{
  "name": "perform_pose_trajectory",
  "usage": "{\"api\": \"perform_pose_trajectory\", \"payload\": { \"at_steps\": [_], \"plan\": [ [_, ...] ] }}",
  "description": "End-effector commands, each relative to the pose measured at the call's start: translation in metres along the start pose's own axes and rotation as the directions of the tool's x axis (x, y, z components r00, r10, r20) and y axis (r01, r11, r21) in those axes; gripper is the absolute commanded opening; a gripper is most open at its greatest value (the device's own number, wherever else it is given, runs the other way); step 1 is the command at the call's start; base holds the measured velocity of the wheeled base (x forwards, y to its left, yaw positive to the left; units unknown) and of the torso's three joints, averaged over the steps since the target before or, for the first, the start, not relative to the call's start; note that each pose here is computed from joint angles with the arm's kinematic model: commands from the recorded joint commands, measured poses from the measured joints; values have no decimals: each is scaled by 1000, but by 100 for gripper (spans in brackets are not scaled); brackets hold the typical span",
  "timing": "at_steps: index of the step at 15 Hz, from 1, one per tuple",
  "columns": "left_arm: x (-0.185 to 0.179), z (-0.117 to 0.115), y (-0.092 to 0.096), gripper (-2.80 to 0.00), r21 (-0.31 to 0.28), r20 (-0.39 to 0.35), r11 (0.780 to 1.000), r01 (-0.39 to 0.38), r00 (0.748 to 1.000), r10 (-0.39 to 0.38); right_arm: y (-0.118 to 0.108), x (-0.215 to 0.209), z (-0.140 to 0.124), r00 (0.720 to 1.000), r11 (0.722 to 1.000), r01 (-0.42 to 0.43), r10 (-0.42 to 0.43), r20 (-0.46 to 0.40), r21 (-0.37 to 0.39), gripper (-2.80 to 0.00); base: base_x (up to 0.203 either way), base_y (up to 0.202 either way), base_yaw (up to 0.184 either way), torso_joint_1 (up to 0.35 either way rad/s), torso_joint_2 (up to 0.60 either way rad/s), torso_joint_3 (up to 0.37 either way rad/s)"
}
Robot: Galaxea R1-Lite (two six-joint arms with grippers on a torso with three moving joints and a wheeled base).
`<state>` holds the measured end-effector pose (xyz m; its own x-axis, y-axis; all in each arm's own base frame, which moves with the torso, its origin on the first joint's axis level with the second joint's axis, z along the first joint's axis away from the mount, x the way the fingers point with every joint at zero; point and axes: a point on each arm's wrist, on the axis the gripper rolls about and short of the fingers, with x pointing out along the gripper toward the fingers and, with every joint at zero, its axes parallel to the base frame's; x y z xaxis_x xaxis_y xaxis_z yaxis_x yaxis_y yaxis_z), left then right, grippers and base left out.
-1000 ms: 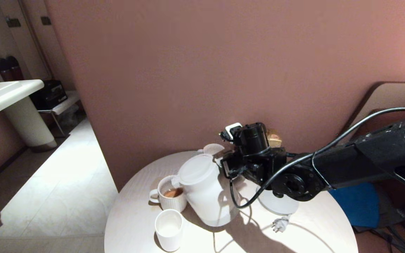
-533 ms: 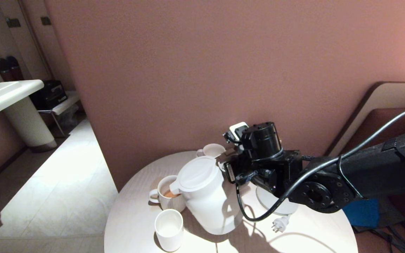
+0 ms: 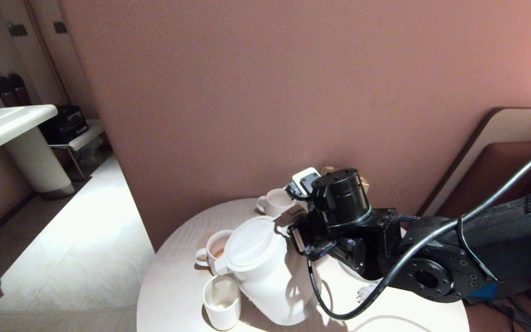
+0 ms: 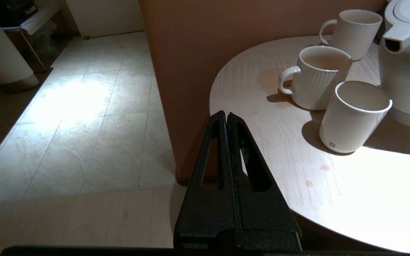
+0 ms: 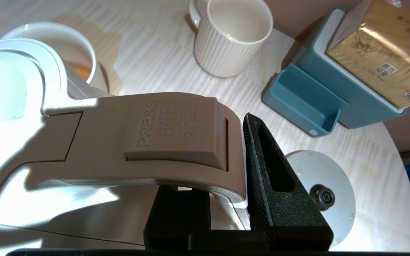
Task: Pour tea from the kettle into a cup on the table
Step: Pour water into another cup
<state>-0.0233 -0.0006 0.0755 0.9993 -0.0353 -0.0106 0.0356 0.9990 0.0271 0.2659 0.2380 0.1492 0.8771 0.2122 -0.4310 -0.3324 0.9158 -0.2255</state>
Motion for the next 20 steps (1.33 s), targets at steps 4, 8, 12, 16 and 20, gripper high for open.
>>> {"api": "perform_pose_trajectory", "payload": {
  "at_steps": [4, 8, 12, 16, 20],
  "plan": [
    [0, 0, 0, -280, 0, -2, 1000, 0, 1000, 0, -2, -3, 0, 1000, 998, 16, -15, 6, -60, -280, 0, 0, 0, 0, 0, 0],
    [0, 0, 0, -280, 0, 0, 1000, 0, 1000, 0, -1, -1, 6, 999, 990, 37, -34, 22, -136, -280, 0, 0, 0, 0, 0, 0],
    [0, 0, 0, -280, 0, 0, 1000, 0, 1000, 0, 1, 1, 5, 999, 979, 44, -41, 15, -197, -280, 0, 0, 0, 0, 0, 0],
    [0, 0, 0, -280, 0, 0, 1000, 0, 1000, 0, 4, 3, 8, 999, 971, 51, -47, 23, -232, -280, 0, 0, 0, 0, 0, 0],
    [0, 0, 0, -280, 0, 0, 1000, 0, 1000, 0, 8, 3, 13, 998, 967, 53, -46, 32, -250, -280, 0, 0, 0, 0, 0, 0]
  ]
}}
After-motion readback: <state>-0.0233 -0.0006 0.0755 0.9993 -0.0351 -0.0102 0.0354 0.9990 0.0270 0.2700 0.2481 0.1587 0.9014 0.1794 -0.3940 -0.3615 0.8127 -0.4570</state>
